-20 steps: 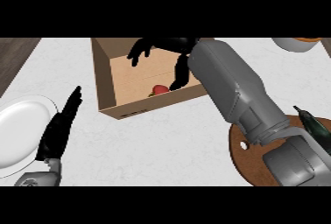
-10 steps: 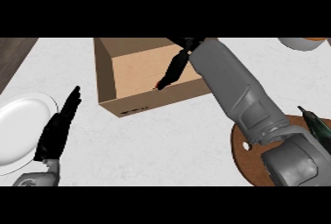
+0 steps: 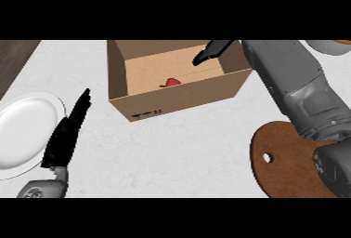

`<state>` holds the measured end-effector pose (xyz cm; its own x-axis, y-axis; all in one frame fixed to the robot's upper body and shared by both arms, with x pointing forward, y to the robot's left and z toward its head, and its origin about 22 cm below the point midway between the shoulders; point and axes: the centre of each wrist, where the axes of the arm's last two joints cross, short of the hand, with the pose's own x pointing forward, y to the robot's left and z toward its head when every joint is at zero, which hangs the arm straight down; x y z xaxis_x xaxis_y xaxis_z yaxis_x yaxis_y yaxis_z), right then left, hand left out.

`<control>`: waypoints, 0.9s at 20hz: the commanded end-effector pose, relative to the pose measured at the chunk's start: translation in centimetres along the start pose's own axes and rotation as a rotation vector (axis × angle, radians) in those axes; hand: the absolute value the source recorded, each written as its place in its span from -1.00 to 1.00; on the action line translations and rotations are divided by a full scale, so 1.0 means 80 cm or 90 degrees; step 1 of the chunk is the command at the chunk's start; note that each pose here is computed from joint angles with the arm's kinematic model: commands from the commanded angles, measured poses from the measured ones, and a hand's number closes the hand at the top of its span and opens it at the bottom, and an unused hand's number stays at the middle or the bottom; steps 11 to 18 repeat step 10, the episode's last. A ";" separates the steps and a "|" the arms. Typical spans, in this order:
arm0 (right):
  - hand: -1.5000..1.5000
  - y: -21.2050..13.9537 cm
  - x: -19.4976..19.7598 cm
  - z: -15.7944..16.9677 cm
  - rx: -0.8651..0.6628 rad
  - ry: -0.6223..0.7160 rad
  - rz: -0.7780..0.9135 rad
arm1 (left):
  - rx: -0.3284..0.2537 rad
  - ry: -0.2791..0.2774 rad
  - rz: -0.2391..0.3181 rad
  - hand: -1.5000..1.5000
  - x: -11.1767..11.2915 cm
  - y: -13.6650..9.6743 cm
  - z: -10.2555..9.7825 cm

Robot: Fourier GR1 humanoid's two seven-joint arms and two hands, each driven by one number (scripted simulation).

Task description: Pick the bell pepper from the cutting board and place it in the cardboard box

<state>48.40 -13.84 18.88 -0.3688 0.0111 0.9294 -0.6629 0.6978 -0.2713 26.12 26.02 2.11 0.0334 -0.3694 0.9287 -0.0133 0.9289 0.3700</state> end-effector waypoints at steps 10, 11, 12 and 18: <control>-1.00 -0.112 0.044 0.085 -0.072 -0.016 -0.017 | -0.025 -0.043 0.000 0.00 0.020 -0.014 -0.010; -1.00 -0.112 0.044 0.085 -0.072 -0.016 -0.017 | -0.025 -0.043 0.000 0.00 0.020 -0.014 -0.010; -1.00 -0.112 0.044 0.085 -0.072 -0.016 -0.017 | -0.025 -0.043 0.000 0.00 0.020 -0.014 -0.010; -1.00 -0.112 0.044 0.085 -0.072 -0.016 -0.017 | -0.025 -0.043 0.000 0.00 0.020 -0.014 -0.010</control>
